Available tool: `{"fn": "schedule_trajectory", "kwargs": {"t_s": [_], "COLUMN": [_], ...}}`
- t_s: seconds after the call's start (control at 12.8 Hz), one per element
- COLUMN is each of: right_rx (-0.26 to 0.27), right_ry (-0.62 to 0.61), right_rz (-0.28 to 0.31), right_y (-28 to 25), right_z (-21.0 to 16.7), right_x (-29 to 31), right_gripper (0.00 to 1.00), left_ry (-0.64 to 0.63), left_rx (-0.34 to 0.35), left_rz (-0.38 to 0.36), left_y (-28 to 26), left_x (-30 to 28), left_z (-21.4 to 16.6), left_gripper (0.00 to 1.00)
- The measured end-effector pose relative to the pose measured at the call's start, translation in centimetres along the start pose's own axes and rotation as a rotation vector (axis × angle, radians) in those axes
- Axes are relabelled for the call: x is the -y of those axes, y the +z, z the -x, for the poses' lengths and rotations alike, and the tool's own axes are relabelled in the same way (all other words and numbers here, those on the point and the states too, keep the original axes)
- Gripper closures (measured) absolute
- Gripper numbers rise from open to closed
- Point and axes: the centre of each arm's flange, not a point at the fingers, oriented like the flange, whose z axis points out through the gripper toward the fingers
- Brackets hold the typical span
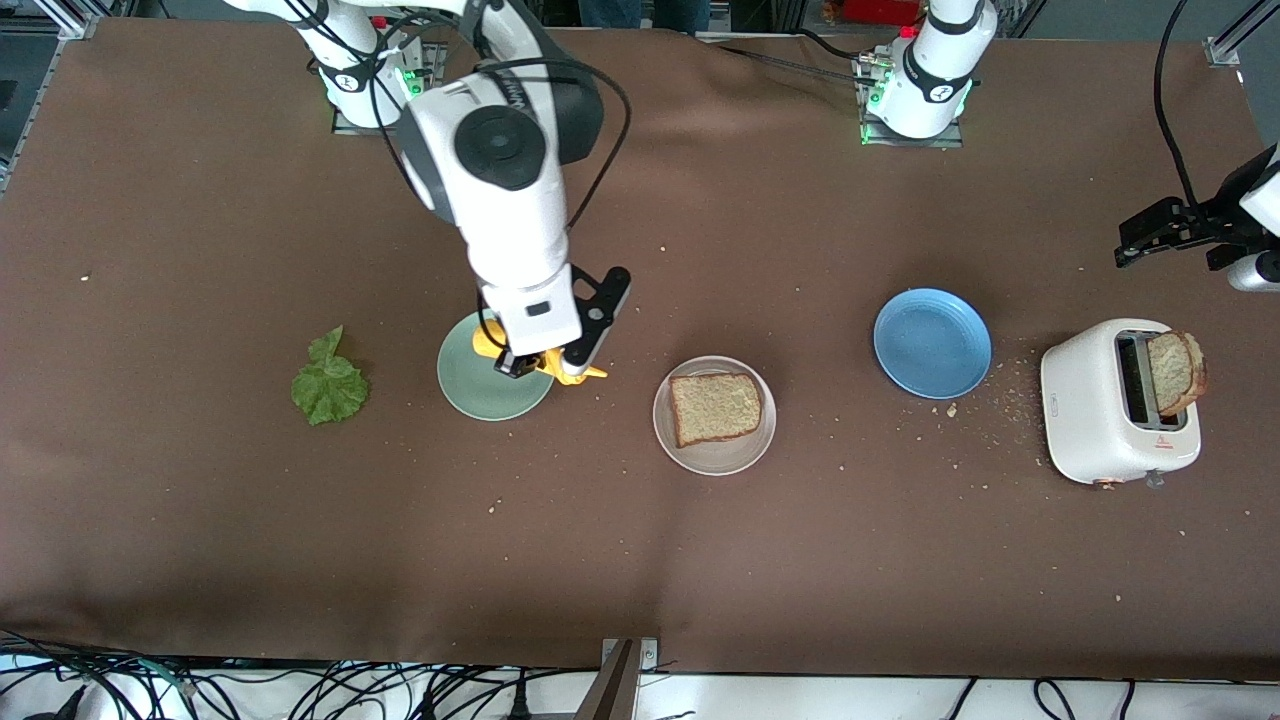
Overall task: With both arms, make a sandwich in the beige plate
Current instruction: 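Carry the mustard back and set it beside the lettuce with the right gripper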
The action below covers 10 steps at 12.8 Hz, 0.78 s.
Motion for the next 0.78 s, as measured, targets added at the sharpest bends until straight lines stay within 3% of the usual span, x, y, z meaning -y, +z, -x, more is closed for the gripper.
{"fn": "schedule_trajectory", "kwargs": {"t_s": [0.16,0.39,0.55,0.78], "right_rx": [-0.048,-0.163,-0.263,-0.432], "right_ry": [0.025,-0.024,-0.089,-0.232], "right_rz": [-0.109,-0.307,-0.441,-0.579], "right_y": [-0.5,0.3,1.8,4.7], "right_z": [2.9,7.5,11.7,18.3], "right_x": [-3.3,-7.6,-10.6,-13.9], "right_gripper": [0.97,0.97,0.97,0.97], "left_ry": [0.0,0.001,0.001,-0.005], "left_rx": [0.003,0.001,0.003,0.0], "left_rz": [0.0,0.0,0.0,-0.001], "left_y": [0.2,0.8,1.2,1.4], "left_x": [0.0,0.0,0.0,0.3], "left_z": [0.0,-0.3,-0.4,-0.7], "left_gripper": [0.0,0.0,0.0,0.0]}}
